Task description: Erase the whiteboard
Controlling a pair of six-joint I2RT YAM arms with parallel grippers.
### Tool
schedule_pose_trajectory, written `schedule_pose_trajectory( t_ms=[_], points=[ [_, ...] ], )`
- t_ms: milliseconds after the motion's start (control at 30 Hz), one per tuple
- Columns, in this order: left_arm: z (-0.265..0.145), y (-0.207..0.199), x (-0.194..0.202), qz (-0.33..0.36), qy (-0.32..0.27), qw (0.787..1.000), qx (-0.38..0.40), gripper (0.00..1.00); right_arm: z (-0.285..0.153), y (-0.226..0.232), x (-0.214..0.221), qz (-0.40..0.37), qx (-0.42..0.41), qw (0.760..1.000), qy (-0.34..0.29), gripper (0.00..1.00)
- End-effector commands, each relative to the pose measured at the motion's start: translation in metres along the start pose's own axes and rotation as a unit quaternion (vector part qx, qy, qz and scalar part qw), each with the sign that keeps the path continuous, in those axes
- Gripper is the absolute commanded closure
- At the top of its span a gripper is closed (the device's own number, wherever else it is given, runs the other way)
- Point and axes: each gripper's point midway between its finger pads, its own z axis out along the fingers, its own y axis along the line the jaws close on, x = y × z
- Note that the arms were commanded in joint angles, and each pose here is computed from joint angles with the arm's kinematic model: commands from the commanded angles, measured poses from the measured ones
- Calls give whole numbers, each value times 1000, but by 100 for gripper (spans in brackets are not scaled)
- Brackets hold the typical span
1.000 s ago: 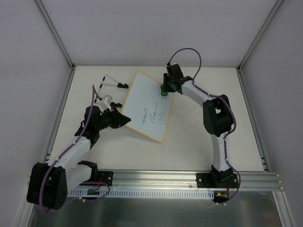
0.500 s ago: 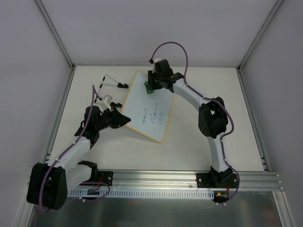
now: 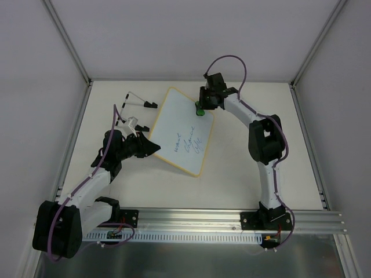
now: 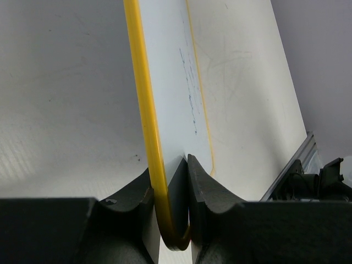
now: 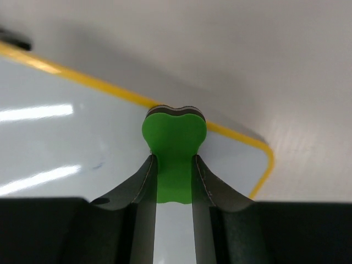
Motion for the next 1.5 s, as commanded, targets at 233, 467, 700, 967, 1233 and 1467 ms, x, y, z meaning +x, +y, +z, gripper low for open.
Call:
schedule_pose_trajectory(
  t_ms=[233,467,700,967,1233,1467],
  points=[
    [-2,-4,11,104,27,994,29,100,7,-7,21,35,-9,998,54,100],
    [-1,-5,10,107,32,993,33,100,-8,63,23,-13,-114,991,65,100],
    [-2,-9,11,110,37,992,43,100,-6,82,30,2,-145,986,82,100],
    [-4,-11,12,113,38,992,46,100,8,13,22,110,-33,991,68,100],
    [-5,-12,13,115,39,991,48,100,11,-13,23,150,24,986,65,100],
    [-4,-11,11,116,38,991,46,100,12,26,21,130,-33,988,75,100]
  ],
)
